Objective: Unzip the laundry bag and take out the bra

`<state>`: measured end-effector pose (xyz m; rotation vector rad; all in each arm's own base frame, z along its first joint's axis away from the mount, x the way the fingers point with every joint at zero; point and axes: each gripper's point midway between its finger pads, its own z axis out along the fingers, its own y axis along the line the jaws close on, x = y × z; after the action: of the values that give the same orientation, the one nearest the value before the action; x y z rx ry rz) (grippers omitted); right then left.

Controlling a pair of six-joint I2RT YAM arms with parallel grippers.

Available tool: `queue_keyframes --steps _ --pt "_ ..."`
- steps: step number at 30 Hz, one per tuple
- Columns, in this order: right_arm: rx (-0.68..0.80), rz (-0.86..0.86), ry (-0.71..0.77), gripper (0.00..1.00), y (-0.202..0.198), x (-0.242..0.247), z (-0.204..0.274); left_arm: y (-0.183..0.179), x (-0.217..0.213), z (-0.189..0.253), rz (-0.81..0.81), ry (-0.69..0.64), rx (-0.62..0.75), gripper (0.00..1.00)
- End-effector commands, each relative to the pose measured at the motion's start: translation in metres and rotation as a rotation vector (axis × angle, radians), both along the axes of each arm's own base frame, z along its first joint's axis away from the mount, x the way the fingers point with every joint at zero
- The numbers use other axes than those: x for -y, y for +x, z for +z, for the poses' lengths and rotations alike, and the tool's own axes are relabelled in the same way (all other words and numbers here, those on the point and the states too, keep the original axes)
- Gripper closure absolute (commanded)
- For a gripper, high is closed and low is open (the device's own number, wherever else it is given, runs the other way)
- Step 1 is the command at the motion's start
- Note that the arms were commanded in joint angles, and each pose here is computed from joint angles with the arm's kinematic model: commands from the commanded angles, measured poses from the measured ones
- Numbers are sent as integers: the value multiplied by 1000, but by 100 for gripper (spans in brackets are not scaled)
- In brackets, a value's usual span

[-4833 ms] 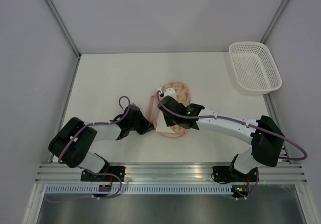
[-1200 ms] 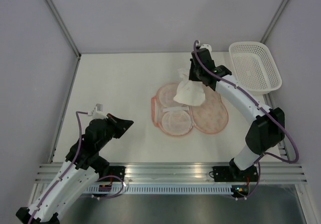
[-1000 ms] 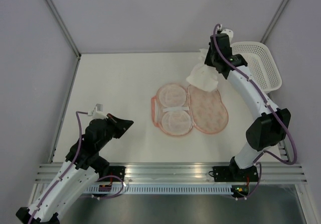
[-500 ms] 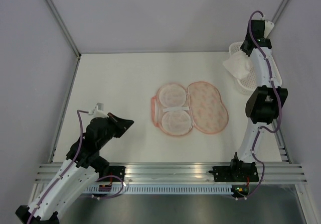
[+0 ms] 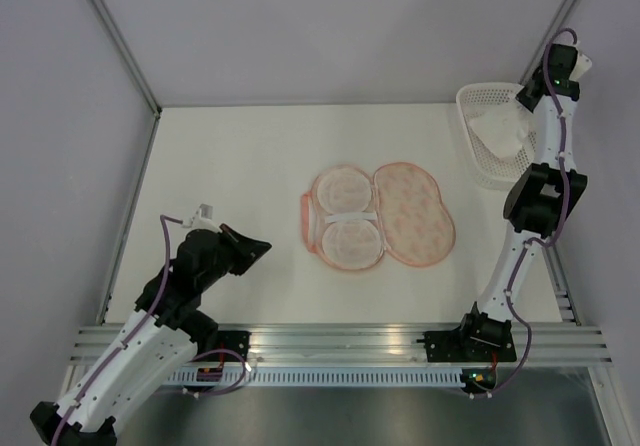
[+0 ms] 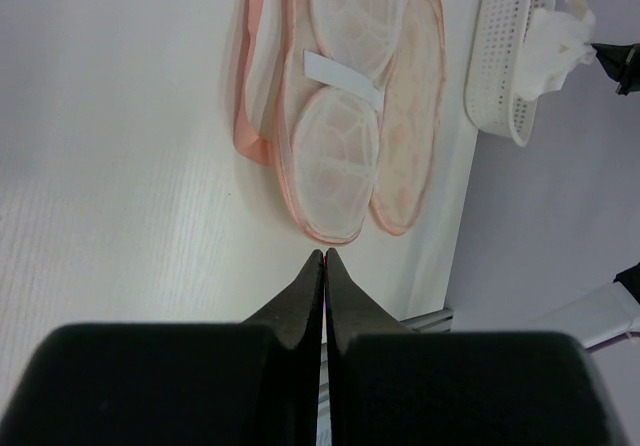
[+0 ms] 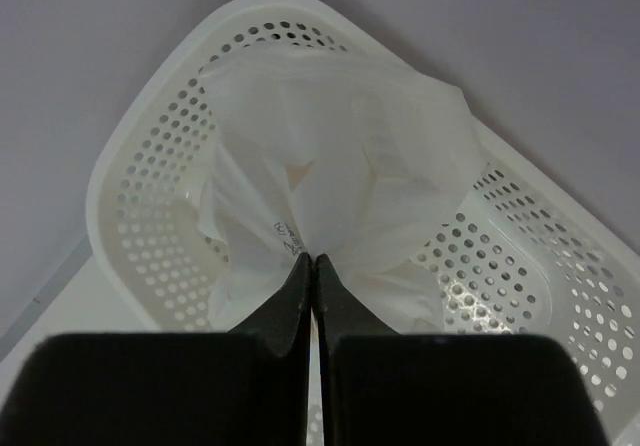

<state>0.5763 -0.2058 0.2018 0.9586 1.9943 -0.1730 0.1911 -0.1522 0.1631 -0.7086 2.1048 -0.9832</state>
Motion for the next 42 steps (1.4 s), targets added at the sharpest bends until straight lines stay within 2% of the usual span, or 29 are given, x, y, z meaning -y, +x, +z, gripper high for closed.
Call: queue_keyframes --steps 1,7,15,19,22,23,25,26,27,28,29,32,35,36,38,39,41,42 --pt "6 -5 107 99 6 13 -32 0 5 14 -2 -48 -11 98" --pt "-71 31 173 100 6 -3 -82 1 5 13 1 -48 -18 98" --pt "-164 75 130 100 -7 -28 -96 2 6 9 1 -53 -12 98" --pt "-166 103 95 100 -6 -42 -91 1 6 7 2 -58 -7 98" --pt "-159 92 86 80 -6 -43 -81 -2 4 7 1 -64 4 98" --pt "-158 80 80 64 -6 -41 -77 -2 4 7 2 -67 6 98" --pt "-127 72 64 52 -7 -40 -54 -3 3 5 4 -66 9 98" --pt "-87 58 47 29 -12 -40 -24 -3 3 6 3 -68 15 98" --pt "-56 54 30 21 -15 -40 -5 -3 3 5 3 -67 13 98" --pt "1 57 6 20 -15 -41 20 -4 3 5 2 -68 14 98" --pt "76 75 -30 2 -22 -49 65 -4 2 5 2 -66 17 98" --pt "194 151 -84 2 -36 -76 136 -3 2 5 0 -62 23 98" --pt "207 317 -40 2 -48 -122 148 -2 3 3 3 -65 23 98" --pt "147 374 -24 2 -53 -136 125 -2 3 0 4 -66 21 98" --pt "143 471 -33 2 -66 -175 122 -2 4 -1 1 -71 23 98" --pt "66 504 -11 2 -76 -188 86 -2 4 -2 0 -71 24 98" --pt "109 561 22 2 -92 -213 85 -2 4 0 -7 -66 36 98" --pt "50 583 89 2 -108 -222 47 -3 3 0 -9 -63 39 98"
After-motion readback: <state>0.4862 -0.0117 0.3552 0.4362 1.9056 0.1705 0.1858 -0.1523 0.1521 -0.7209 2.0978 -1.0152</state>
